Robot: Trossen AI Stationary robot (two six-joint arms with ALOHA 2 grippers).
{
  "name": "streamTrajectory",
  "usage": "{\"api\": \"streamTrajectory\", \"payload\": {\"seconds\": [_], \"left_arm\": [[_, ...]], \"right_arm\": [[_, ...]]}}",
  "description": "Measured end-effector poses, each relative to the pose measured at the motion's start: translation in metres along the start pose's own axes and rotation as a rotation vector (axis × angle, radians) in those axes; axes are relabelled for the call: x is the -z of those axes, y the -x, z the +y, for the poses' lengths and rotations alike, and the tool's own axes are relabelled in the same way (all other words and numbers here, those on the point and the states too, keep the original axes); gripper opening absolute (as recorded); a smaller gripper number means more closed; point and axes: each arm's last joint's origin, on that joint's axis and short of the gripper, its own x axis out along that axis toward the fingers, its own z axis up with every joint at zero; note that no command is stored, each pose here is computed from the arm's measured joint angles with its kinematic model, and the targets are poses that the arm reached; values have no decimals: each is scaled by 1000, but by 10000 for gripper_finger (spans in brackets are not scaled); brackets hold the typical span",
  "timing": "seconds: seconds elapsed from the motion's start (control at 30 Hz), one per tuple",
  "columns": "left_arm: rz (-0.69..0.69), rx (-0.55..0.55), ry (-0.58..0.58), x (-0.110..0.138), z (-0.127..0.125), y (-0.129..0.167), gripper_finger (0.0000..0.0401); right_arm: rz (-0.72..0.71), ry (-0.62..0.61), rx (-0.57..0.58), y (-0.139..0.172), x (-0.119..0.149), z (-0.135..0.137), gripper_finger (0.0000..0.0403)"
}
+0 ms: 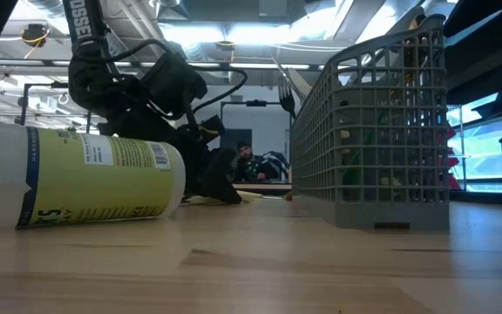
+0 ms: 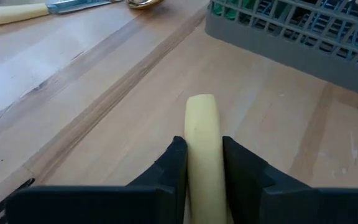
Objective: Sort silverware
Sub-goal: Put the table knife into the silverware basket
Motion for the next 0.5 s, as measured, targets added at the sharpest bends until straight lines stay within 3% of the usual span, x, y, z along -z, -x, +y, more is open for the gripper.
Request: {"api": "streamTrajectory", "payload": {"seconds": [0.5], "left_arm": [[-15, 16, -73, -44, 7, 50, 59]], "right_arm": [[0, 0, 0, 0, 0, 0, 0]]}}
